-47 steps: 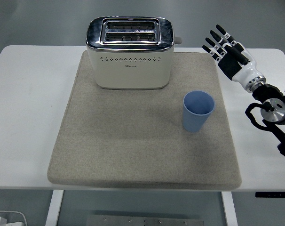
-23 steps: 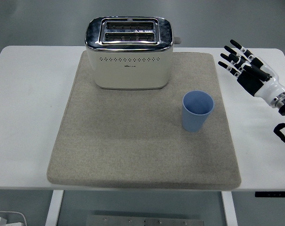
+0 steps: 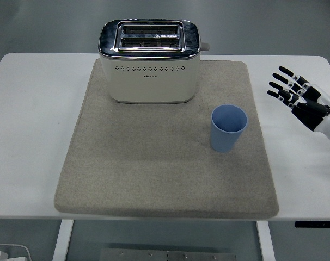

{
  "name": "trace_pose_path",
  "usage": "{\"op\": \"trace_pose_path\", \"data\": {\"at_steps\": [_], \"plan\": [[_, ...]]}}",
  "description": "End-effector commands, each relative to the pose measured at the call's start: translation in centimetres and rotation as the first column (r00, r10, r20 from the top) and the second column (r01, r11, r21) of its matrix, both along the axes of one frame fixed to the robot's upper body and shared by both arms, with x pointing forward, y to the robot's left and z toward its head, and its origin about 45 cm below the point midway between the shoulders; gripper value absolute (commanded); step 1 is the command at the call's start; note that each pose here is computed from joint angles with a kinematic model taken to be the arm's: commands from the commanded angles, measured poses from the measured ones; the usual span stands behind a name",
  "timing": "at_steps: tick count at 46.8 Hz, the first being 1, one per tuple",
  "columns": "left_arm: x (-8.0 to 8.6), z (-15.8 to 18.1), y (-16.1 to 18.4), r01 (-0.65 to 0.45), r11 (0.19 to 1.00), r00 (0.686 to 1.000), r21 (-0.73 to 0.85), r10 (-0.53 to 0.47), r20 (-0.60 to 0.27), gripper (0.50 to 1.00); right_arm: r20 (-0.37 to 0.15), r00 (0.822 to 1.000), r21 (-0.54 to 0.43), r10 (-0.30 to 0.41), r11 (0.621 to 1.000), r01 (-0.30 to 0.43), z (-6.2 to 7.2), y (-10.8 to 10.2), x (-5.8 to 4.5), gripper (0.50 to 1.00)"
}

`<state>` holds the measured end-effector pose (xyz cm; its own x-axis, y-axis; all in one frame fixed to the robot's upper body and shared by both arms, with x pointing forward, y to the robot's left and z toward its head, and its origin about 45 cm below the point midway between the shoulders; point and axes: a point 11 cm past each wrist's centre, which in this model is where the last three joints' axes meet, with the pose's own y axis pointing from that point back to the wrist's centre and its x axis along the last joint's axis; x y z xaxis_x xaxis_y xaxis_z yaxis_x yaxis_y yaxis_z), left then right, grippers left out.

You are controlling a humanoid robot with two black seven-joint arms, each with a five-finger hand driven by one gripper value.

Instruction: Put the water cup in front of the bread machine

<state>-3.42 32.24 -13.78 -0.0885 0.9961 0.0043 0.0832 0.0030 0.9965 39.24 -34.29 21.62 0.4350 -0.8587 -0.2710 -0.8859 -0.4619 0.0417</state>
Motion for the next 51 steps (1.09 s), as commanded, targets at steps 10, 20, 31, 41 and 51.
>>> {"op": "trace_pose_path", "data": {"at_steps": [10, 20, 31, 41, 51], "plan": [[0.0, 0.0, 0.0, -0.001, 1.000, 1.000, 0.000, 0.001, 0.000, 1.000, 0.052, 0.996, -0.087, 0.068, 0.994, -0.063, 0.8, -1.4, -2.7, 0.938], [0.0, 0.0, 0.0, 0.000, 1.000, 1.000, 0.000, 0.000, 0.000, 1.000, 0.088, 0.987, -0.187, 0.137, 0.975, -0.119, 0.0, -1.0, -4.5, 0.938], [0.0, 0.0, 0.0, 0.000, 1.000, 1.000, 0.000, 0.000, 0.000, 1.000, 0.154, 0.971, -0.281, 0.181, 0.950, -0.132, -0.5, -0.5, -5.2, 0.936], [0.0, 0.0, 0.0, 0.000, 1.000, 1.000, 0.000, 0.000, 0.000, 1.000, 0.215, 0.958, -0.378, 0.190, 0.921, -0.098, -1.2, 0.1, -5.4, 0.934], [0.0, 0.0, 0.0, 0.000, 1.000, 1.000, 0.000, 0.000, 0.000, 1.000, 0.232, 0.953, -0.383, 0.194, 0.919, -0.094, -1.8, 1.6, -6.0, 0.934]]}}
